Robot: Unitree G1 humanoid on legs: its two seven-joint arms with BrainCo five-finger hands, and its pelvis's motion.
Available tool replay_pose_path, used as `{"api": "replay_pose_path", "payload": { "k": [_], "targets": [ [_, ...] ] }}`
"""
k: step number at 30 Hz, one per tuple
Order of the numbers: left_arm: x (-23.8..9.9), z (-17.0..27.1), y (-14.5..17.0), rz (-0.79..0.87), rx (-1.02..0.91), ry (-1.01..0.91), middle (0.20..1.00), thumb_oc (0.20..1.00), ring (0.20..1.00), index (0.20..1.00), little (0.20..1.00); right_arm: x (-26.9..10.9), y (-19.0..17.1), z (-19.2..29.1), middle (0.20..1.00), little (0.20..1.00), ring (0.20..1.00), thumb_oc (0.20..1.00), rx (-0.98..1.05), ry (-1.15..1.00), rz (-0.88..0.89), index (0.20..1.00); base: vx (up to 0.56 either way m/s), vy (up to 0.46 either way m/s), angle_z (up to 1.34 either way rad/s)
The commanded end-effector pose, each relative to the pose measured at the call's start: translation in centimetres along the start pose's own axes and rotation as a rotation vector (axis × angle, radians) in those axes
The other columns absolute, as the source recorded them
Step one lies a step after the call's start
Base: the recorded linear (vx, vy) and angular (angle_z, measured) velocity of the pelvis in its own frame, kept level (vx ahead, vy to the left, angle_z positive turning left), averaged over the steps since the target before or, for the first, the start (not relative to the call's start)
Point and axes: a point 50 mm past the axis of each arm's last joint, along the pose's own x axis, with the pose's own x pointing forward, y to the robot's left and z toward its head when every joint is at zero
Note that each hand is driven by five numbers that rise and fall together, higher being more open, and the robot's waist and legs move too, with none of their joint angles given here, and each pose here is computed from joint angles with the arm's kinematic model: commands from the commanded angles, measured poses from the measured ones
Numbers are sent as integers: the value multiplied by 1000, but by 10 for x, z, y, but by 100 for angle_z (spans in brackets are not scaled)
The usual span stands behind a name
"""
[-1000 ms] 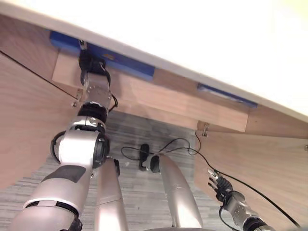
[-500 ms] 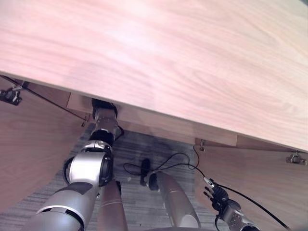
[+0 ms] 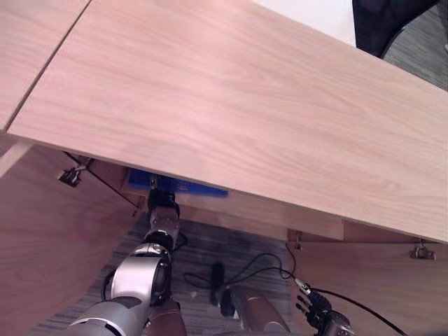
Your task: Put the empty folder in the office cabinet
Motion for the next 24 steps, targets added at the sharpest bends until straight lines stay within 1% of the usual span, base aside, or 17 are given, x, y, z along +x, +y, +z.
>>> {"api": "replay_pose_path", "payload": {
  "k": [1, 5, 8, 9, 10, 13, 16, 17, 19, 24],
  "targets": [
    [2, 20, -34, -88, -14, -58, 1000, 1000, 1000, 1000, 1000, 0, -9, 7, 1000, 1000, 1000, 1000, 3, -21, -41, 1000, -3, 36, -4],
    [3, 32, -39, -97, -12, -83, 1000, 1000, 1000, 1000, 1000, 1, -7, 8, 1000, 1000, 1000, 1000, 5, -20, -38, 1000, -8, 23, -7],
    [3, 47, -56, -132, -10, -117, 1000, 1000, 1000, 1000, 1000, 1, -10, 9, 1000, 1000, 1000, 1000, -11, -19, -40, 1000, -5, 17, -12],
    [3, 47, -56, -133, -10, -117, 1000, 1000, 1000, 1000, 1000, 1, -9, 10, 1000, 1000, 1000, 1000, -11, -19, -39, 1000, 0, 0, 0],
    [1, 58, -71, -163, -3, -144, 1000, 1000, 1000, 1000, 1000, 0, -12, 12, 1000, 1000, 1000, 1000, -9, -26, -47, 1000, 0, 0, 0],
    [-2, 80, -89, -202, 10, -196, 1000, 1000, 1000, 1000, 1000, 0, -13, 15, 1000, 1000, 1000, 1000, -15, -37, -46, 1000, 0, 0, 0],
    [-6, 99, -106, -237, 15, -240, 1000, 1000, 1000, 1000, 1000, 0, -13, 18, 1000, 1000, 1000, 1000, -10, -49, -41, 1000, 5, -4, -6],
    [-6, 100, -106, -238, 15, -241, 1000, 1000, 1000, 1000, 1000, 0, -13, 18, 1000, 1000, 1000, 1000, -9, -49, -40, 1000, 5, -6, -10],
    [-13, 117, -123, -271, 7, -284, 1000, 1000, 1000, 1000, 1000, 0, -12, 20, 1000, 1000, 1000, 1000, -11, -61, -31, 1000, -1, 3, -5],
    [-23, 141, -144, -314, 4, -343, 1000, 1000, 1000, 1000, 1000, -1, -12, 19, 1000, 1000, 1000, 1000, -26, -54, -22, 1000, 0, 9, -4]
  ]
}}
